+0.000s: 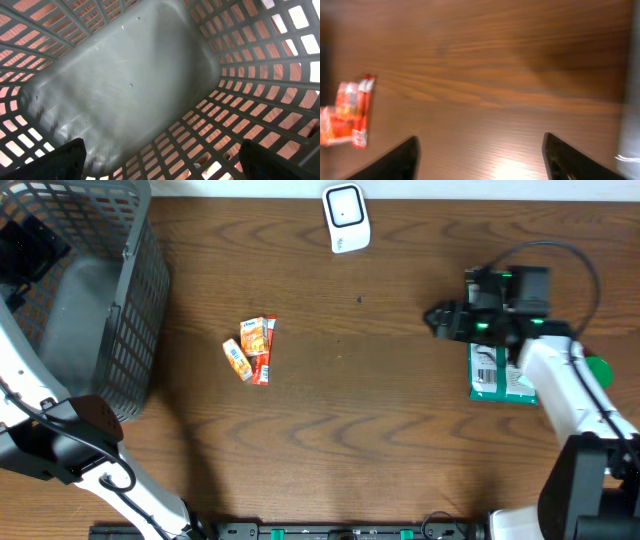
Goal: Scan the item barcode
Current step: 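Release the pouch and reach the right gripper to the snack items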
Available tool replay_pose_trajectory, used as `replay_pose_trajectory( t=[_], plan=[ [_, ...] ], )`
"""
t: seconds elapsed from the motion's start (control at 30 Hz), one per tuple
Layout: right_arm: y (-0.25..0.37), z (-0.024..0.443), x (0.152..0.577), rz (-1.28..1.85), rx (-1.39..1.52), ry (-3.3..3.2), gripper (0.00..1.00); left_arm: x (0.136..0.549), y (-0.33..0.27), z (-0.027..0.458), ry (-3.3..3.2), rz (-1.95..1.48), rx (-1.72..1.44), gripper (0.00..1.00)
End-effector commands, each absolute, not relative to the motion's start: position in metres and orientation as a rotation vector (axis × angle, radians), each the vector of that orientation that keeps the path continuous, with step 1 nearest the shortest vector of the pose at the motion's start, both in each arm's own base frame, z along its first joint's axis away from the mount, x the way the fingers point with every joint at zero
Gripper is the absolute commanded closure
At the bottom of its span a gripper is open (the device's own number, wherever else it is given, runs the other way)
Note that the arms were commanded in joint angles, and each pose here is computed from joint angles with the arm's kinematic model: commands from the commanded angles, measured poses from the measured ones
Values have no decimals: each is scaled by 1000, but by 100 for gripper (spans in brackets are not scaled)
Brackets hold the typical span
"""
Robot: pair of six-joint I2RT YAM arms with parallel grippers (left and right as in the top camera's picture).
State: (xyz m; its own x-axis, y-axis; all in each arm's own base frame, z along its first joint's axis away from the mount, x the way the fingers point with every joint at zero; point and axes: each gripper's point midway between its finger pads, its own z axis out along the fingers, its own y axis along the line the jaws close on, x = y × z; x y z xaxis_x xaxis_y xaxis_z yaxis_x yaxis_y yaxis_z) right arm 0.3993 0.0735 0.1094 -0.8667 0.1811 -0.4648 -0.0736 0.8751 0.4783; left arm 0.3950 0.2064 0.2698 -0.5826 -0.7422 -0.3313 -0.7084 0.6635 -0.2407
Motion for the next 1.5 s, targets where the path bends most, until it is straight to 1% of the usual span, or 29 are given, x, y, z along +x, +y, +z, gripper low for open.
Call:
replay_pose_trajectory(
  t=[0.0,0.03,0.13,0.23,0.33,0.43,0.5,0.63,0.73,0.87,0.97,1.1,1.37,1.43,1.47],
  plan=[
    [142,115,386,835,-23,2544,41,392,205,284,2446,-106,-1122,2],
    [159,116,382,818,-68,2551,43,392,205,284,2446,-106,-1122,2],
    [198,124,374,750,-200,2546,44,392,205,284,2446,-106,-1122,2],
    [231,143,367,676,-310,2531,44,392,205,284,2446,-106,-1122,2],
    [265,170,360,574,-462,2495,41,392,205,284,2446,-106,-1122,2],
    [291,183,357,506,-566,2480,38,392,205,284,2446,-106,-1122,2],
    [314,184,354,491,-638,2475,38,392,205,284,2446,-106,-1122,2],
    [354,169,349,501,-764,2452,37,392,205,284,2446,-106,-1122,2],
    [387,146,338,486,-931,2393,36,392,205,284,2446,-106,-1122,2],
    [407,120,330,373,-1049,2341,34,392,205,284,2446,-106,-1122,2],
    [414,102,328,279,-1090,2320,32,392,205,284,2446,-106,-1122,2],
    [430,82,322,271,-1152,2289,30,392,205,284,2446,-106,-1122,2],
    [446,45,326,278,-1162,2285,30,392,205,284,2446,-106,-1122,2],
    [447,38,326,276,-1164,2288,30,392,205,284,2446,-106,-1122,2],
    [447,37,326,278,-1165,2289,32,392,205,284,2446,-106,-1122,2]
  ],
)
